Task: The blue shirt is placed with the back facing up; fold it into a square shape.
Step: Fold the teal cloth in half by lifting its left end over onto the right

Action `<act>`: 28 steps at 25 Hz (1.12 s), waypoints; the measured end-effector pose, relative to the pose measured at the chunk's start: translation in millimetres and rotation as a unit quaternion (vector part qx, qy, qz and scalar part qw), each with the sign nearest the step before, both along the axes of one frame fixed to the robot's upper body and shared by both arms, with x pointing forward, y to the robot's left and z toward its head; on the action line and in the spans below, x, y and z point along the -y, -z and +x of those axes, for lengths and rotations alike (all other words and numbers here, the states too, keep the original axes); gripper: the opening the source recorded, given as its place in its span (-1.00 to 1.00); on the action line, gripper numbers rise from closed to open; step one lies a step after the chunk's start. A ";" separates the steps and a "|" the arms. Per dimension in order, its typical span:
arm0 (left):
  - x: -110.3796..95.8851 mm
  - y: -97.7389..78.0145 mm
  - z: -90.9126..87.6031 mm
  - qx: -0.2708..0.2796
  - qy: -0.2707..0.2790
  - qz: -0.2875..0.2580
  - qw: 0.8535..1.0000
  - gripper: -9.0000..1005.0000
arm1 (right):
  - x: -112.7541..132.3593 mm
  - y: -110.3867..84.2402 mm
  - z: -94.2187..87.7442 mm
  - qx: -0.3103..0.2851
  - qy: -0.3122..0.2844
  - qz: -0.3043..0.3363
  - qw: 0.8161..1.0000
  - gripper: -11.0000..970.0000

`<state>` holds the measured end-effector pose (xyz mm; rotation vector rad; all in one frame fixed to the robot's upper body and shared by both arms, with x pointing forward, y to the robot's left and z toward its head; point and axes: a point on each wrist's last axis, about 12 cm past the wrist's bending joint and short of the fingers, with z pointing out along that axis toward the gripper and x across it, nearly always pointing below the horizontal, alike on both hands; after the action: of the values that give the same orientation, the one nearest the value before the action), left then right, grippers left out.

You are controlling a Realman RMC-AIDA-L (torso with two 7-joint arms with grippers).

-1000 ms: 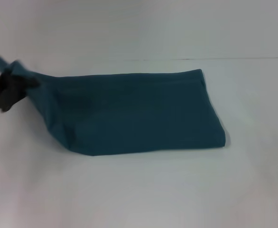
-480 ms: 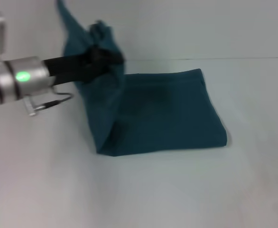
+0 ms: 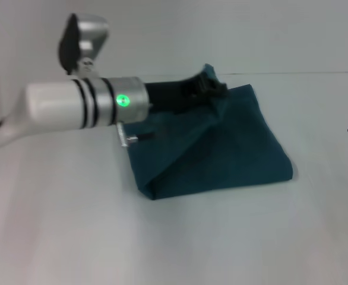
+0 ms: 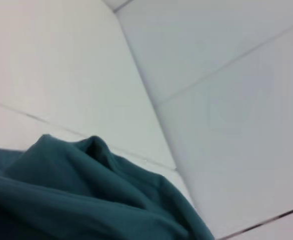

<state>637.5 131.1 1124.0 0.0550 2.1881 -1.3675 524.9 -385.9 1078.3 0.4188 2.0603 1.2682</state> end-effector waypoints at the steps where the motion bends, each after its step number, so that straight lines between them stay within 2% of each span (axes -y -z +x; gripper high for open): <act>1: 4.9 1.2 0.3 0.001 0.003 0.007 1.000 -0.89 | -0.4 0.4 0.1 0.000 0.000 0.000 1.000 0.74; 5: 23.4 7.1 -3.1 0.012 0.023 0.023 0.999 -0.89 | -2.0 1.3 0.3 -0.001 -0.003 0.000 1.000 0.74; 9: 32.1 6.9 -7.0 0.037 0.046 0.024 0.998 -0.89 | -2.6 1.7 0.3 -0.001 -0.005 -0.001 1.000 0.74; 10: 37.1 6.1 -12.2 0.066 0.078 0.030 0.994 -0.89 | -2.6 1.7 0.3 -0.001 -0.005 -0.001 1.000 0.74; 14: 38.7 5.8 -18.2 0.109 0.120 0.047 0.986 -0.89 | -2.0 2.5 -0.7 -0.002 -0.004 -0.002 1.000 0.74; 17: 37.0 10.2 -19.3 0.114 0.124 0.064 0.984 -0.89 | -1.8 3.6 -1.7 -0.004 -0.003 -0.002 1.000 0.74; 22: 31.3 15.1 -18.7 0.109 0.103 0.066 0.987 -0.57 | -2.3 5.2 -2.1 -0.011 -0.006 -0.006 1.000 0.74; 25: 27.1 11.9 -21.1 0.109 0.101 0.042 0.988 -0.38 | -2.7 5.3 -1.4 -0.013 -0.007 -0.007 1.000 0.73; 28: 14.0 4.3 -26.3 0.113 0.091 -0.003 0.989 -0.19 | -2.5 5.1 -1.2 -0.013 -0.007 -0.008 1.000 0.73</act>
<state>611.2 117.0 1119.6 0.3979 2.0269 -1.3913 523.7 -383.4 1073.1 0.4155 2.0985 1.2597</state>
